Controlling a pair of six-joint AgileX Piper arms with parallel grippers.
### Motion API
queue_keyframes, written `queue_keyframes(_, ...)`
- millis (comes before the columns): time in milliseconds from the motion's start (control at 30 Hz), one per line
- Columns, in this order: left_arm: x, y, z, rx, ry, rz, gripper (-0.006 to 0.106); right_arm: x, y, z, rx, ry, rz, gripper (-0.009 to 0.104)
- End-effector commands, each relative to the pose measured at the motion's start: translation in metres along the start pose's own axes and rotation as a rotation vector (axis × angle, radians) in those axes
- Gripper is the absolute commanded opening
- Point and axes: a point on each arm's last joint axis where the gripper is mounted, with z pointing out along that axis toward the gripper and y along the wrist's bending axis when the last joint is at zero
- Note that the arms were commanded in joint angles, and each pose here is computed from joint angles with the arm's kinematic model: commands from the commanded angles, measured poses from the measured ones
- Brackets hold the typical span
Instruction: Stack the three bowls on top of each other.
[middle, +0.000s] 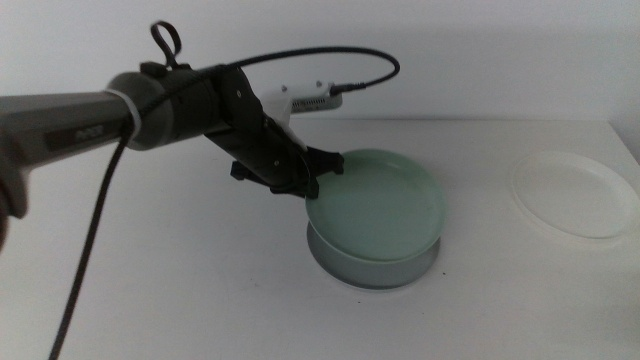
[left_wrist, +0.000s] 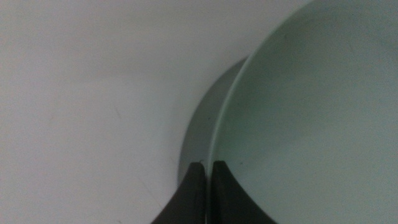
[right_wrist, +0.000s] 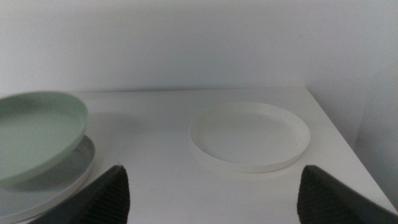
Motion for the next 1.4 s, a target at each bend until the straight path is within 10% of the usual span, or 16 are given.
queue_keyframes(0, -0.001, -0.001, 0.005, 0.008, -0.011, -0.010, -0.002, 0.000, 0.000, 0.000, 0.000, -0.010, -0.009, 0.086)
queue_keyframes(467, 0.007, 0.006, 0.031, 0.032, 0.045, -0.013, 0.008, 0.000, 0.000, 0.000, 0.000, -0.010, -0.009, 0.086)
queue_keyframes(767, -0.007, -0.005, -0.001, 0.050, 0.072, 0.115, 0.092, 0.000, 0.000, 0.000, 0.000, -0.010, -0.009, 0.086)
queue_keyframes(1367, 0.057, -0.072, -0.272, 0.215, -0.361, 0.676, 0.094, 0.000, 0.000, 0.000, 0.000, -0.010, -0.009, 0.086)
